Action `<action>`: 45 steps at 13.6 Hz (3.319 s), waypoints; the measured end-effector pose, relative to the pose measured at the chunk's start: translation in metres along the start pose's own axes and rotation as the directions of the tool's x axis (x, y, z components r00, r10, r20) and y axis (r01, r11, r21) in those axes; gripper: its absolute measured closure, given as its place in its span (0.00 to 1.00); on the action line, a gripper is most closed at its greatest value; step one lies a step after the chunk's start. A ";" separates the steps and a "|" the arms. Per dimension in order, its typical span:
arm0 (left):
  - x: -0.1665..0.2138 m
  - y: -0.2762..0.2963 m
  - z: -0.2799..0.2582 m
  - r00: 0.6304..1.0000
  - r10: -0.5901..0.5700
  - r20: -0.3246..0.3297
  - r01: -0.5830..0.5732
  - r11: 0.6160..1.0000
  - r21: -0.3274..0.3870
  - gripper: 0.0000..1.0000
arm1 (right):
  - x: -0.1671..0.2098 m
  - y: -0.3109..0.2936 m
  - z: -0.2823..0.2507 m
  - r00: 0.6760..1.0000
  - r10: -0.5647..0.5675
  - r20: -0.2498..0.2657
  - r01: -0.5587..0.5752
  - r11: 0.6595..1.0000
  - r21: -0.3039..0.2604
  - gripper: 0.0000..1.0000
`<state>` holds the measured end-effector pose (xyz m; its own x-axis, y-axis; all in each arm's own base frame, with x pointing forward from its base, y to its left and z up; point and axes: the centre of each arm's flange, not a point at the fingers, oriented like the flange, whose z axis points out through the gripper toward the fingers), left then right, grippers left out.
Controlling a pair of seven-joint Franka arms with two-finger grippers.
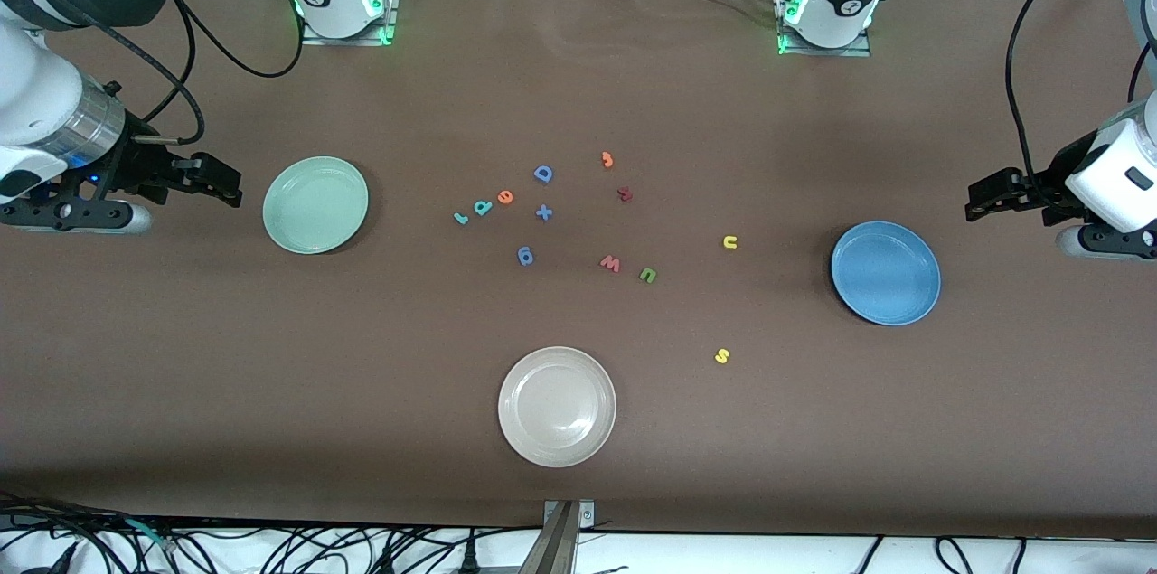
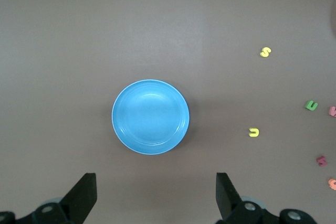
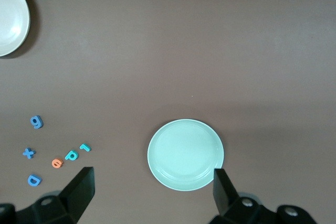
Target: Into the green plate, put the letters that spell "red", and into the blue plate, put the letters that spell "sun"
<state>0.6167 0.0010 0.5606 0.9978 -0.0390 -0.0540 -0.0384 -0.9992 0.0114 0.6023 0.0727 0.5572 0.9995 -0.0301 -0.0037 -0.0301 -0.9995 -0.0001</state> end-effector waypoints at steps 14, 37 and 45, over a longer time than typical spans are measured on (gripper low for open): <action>0.000 0.000 0.000 1.000 -0.001 0.000 0.001 1.000 0.000 0.00 | 0.000 0.000 0.003 1.000 0.000 0.006 0.000 1.000 -0.001 0.00; 0.046 0.135 0.123 0.989 0.127 0.076 -0.125 0.992 -0.034 0.00 | 0.000 -0.006 0.009 1.000 0.018 0.016 -0.019 1.000 0.004 0.00; 0.111 0.195 0.268 0.967 0.160 -0.196 -0.183 0.978 -0.102 0.00 | -0.002 -0.096 0.063 0.991 0.102 0.085 -0.103 0.995 0.007 0.00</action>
<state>0.7049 -0.2010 0.2895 0.9698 -0.1961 0.1452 -0.2143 -0.9690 0.1227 0.6032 0.1691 0.4939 0.9874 -0.1314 -0.0882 -0.1326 -0.9911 -0.0069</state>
